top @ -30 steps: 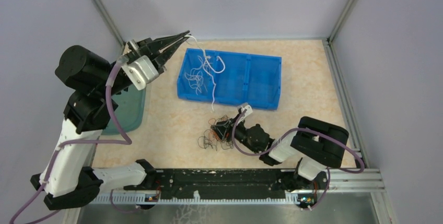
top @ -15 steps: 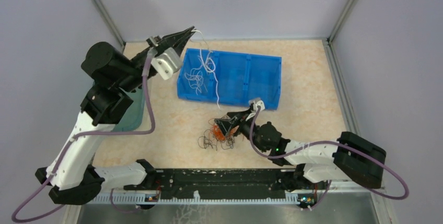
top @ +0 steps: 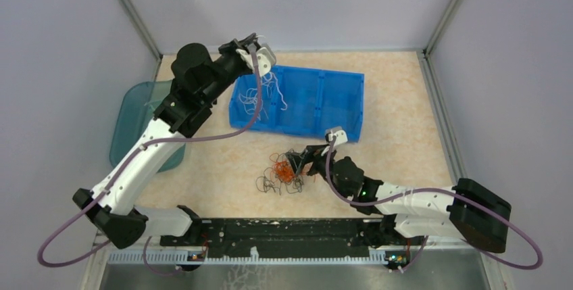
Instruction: Untangle the cables
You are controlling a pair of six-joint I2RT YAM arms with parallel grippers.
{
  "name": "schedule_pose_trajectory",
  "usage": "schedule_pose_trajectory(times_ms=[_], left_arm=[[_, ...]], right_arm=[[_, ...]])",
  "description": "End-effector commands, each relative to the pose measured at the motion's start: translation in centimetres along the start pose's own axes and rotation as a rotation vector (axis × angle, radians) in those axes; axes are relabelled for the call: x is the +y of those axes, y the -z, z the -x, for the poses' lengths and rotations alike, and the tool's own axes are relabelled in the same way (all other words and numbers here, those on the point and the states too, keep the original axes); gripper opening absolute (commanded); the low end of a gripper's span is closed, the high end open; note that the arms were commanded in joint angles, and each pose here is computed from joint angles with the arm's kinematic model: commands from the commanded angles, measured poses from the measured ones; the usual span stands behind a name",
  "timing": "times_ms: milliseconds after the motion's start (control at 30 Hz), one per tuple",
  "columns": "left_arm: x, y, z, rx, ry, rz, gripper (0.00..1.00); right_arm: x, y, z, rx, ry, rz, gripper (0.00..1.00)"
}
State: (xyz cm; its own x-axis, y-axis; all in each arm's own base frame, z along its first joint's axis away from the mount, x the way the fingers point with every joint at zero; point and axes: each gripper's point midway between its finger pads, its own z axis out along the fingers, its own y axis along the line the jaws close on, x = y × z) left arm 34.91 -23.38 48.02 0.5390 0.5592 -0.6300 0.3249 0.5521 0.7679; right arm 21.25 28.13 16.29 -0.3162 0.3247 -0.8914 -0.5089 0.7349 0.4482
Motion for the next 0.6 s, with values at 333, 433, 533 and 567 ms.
schedule_pose_trajectory(times_ms=[333,433,533,567], left_arm=[[8.0,-2.1,-6.4,0.083,-0.039,0.247,0.0],[9.5,-2.3,-5.8,0.061,-0.051,0.295,0.0],[11.6,-2.3,-5.1,0.037,-0.066,0.359,0.0],[12.2,-2.3,-4.8,0.026,-0.065,0.379,0.0]], right_arm=[[-0.6,0.0,2.8,-0.063,-0.029,-0.05,0.84],[-0.6,0.0,2.6,-0.06,-0.032,-0.049,0.84],[-0.7,0.0,2.5,-0.057,-0.034,-0.049,0.84],[-0.7,0.0,2.5,-0.057,-0.034,-0.05,0.84]])
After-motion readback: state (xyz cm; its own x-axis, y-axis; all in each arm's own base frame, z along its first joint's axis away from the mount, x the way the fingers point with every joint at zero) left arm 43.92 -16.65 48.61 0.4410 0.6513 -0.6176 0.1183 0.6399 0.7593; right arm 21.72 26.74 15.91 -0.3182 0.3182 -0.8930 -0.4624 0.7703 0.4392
